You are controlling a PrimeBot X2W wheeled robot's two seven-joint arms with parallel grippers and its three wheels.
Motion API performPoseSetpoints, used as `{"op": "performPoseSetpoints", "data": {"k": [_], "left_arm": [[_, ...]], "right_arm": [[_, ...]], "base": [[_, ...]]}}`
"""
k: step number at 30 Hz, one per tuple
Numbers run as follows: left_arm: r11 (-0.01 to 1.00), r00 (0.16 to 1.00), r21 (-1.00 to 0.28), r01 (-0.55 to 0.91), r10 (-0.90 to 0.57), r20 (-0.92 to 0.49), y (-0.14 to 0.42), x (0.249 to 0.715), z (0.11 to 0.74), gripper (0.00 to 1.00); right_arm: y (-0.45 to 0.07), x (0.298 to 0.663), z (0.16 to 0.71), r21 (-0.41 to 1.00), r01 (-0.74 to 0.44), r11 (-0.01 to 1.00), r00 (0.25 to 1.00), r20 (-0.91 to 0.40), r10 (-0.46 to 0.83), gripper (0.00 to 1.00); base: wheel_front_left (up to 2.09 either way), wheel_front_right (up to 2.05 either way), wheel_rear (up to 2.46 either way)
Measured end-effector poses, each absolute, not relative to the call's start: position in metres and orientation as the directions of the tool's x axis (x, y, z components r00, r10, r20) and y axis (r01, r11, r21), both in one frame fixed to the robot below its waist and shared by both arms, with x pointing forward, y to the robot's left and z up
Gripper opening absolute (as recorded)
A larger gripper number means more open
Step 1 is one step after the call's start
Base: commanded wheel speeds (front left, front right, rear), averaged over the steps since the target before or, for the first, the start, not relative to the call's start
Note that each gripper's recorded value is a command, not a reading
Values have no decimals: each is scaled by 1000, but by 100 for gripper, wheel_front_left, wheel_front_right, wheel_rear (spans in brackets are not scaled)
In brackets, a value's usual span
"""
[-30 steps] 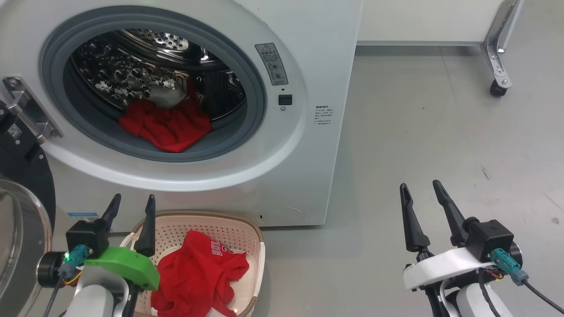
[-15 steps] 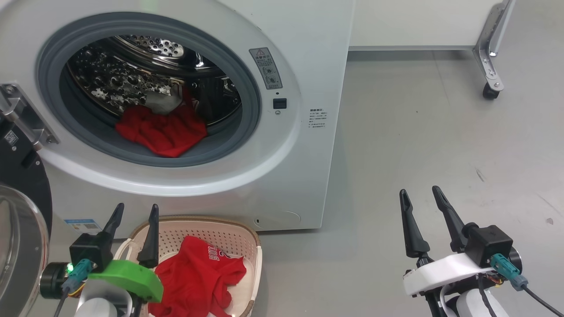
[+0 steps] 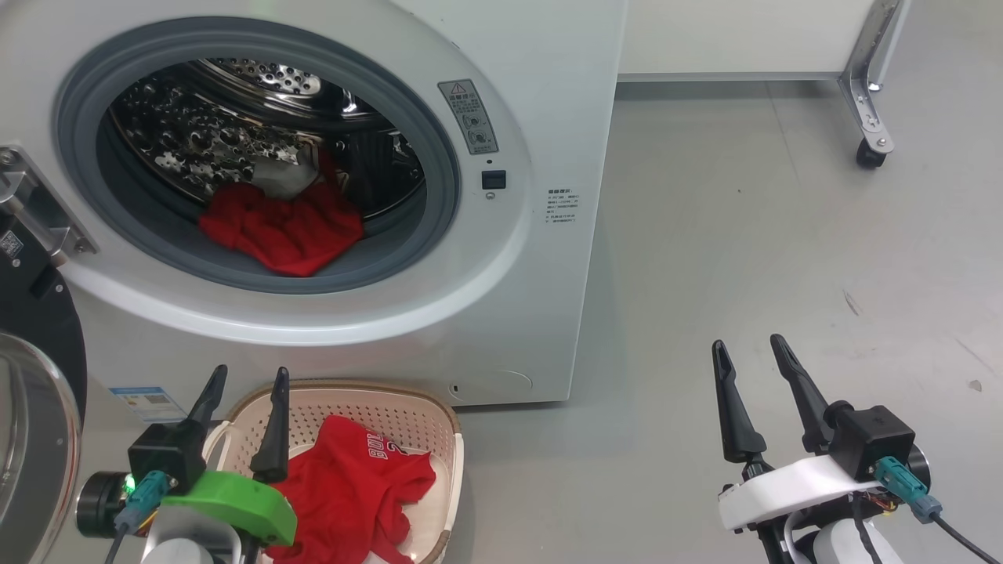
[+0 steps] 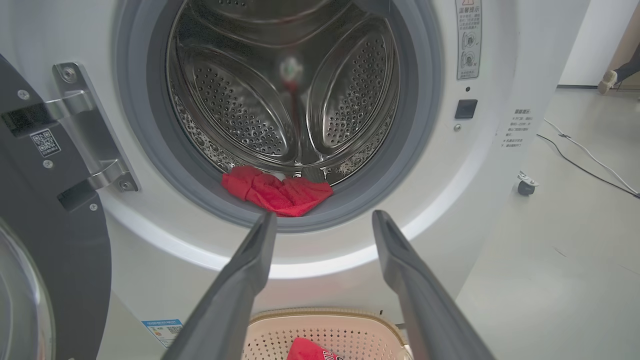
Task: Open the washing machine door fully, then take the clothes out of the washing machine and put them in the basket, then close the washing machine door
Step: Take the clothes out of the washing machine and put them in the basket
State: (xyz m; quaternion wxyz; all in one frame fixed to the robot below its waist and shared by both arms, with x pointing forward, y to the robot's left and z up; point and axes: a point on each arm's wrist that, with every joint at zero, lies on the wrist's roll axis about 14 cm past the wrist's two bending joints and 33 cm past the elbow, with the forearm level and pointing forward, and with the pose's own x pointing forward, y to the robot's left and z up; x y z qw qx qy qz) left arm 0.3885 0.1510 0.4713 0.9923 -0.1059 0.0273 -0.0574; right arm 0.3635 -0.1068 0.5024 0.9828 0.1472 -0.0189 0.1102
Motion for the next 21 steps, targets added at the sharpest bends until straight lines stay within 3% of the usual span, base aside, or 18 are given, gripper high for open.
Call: {"op": "performPoseSetpoints", "data": {"k": [21], "left_arm": [[972, 992, -207, 108, -118, -38, 150, 389, 472, 100]], "right_arm": [[-109, 366, 499, 289, -214, 933, 977, 61, 206, 100]], "base": [[0, 0, 0]]}}
